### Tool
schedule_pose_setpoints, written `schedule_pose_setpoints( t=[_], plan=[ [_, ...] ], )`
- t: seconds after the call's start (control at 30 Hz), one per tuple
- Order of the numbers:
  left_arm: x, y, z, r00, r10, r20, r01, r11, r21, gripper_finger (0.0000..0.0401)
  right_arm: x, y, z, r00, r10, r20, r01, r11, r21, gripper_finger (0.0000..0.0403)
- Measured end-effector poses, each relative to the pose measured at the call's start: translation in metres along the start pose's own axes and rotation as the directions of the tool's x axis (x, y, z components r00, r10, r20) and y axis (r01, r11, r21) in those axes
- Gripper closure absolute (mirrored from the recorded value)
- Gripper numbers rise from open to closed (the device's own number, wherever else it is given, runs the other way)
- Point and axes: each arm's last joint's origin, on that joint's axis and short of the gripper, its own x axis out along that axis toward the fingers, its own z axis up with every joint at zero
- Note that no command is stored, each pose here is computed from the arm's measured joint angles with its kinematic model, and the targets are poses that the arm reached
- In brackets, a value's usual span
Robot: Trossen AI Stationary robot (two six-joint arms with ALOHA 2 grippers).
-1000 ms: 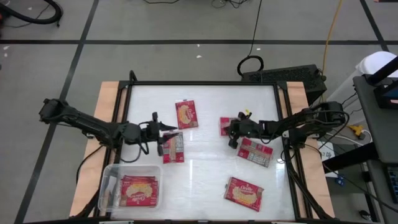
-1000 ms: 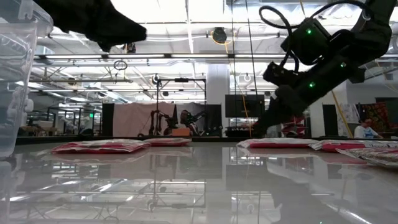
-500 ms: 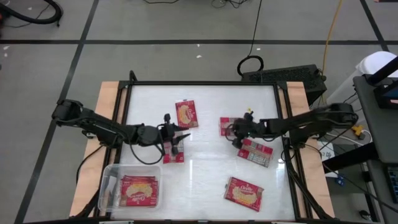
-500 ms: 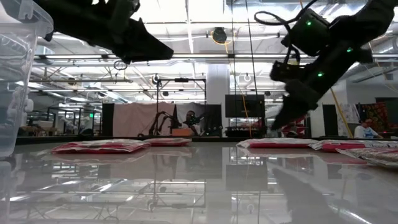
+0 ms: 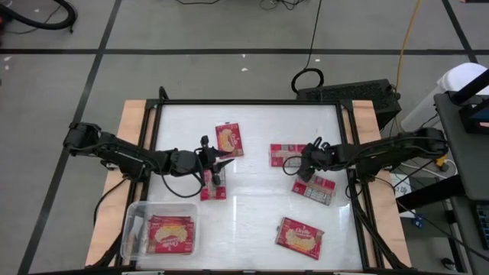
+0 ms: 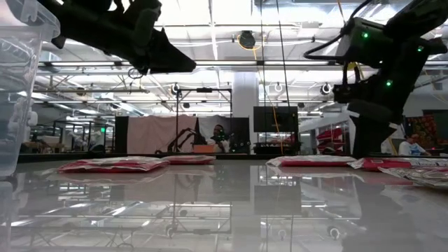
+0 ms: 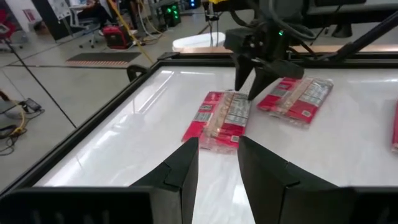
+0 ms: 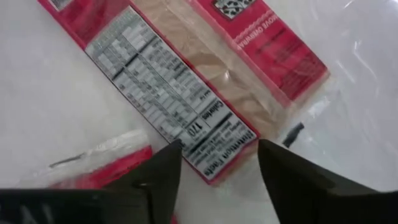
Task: Sort popcorn bags into baskets
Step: Put the popcorn bag into the transparent bin
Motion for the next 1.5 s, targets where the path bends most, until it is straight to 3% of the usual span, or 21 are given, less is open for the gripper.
schedule_pose_setpoints(
  t=[0.3,0.43,0.63,0.77,0.87,0.97,1.03,1.1,1.2,1.3,1.5],
  plan=[
    [0.000,-0.001,-0.003,1.000,-0.003,-0.025,0.003,1.000,0.001,0.0283,0.008,-0.004,-0.010,0.997,0.045,-0.060,-0.034,0.982,0.184,0.0156],
    [0.000,-0.001,-0.003,1.000,-0.004,-0.027,0.004,1.000,0.000,0.0283,0.015,0.000,-0.012,0.989,0.147,0.009,-0.145,0.967,0.208,0.0158],
    [0.000,-0.001,-0.003,1.000,-0.017,-0.026,0.017,1.000,-0.002,0.0283,0.014,0.012,-0.002,0.936,0.332,0.116,-0.350,0.911,0.217,0.0172],
    [-0.001,-0.002,-0.003,0.998,-0.052,-0.028,0.052,0.999,-0.011,0.0283,0.010,0.018,0.007,0.894,0.399,0.204,-0.432,0.889,0.151,0.0183],
    [-0.001,-0.003,-0.004,0.998,-0.058,-0.036,0.057,0.998,-0.009,0.0283,0.009,0.018,0.009,0.892,0.385,0.237,-0.414,0.906,0.088,0.0189],
    [-0.001,-0.003,-0.005,0.997,-0.058,-0.045,0.057,0.998,-0.009,0.0283,0.008,0.020,0.005,0.902,0.361,0.238,-0.342,0.932,-0.119,0.0189],
    [-0.001,-0.003,-0.005,0.997,-0.057,-0.047,0.057,0.998,-0.003,0.0283,0.007,0.023,0.002,0.907,0.338,0.252,-0.268,0.923,-0.276,0.0185],
    [-0.001,-0.003,-0.005,0.997,-0.057,-0.047,0.057,0.998,0.000,0.0283,0.006,0.024,-0.001,0.914,0.306,0.268,-0.174,0.889,-0.424,0.0180],
    [-0.001,-0.003,-0.005,0.998,-0.055,-0.043,0.055,0.999,0.001,0.0283,0.005,0.025,-0.003,0.917,0.259,0.303,-0.021,0.791,-0.611,0.0172],
    [-0.001,-0.002,-0.004,0.998,-0.047,-0.040,0.047,0.999,0.007,0.0283,0.006,0.023,-0.005,0.926,0.188,0.327,0.095,0.724,-0.684,0.0171],
    [0.001,0.002,-0.004,0.999,-0.030,-0.041,0.030,1.000,0.006,0.0283,0.010,0.015,-0.011,0.956,0.083,0.283,0.188,0.565,-0.803,0.0177]
  ],
)
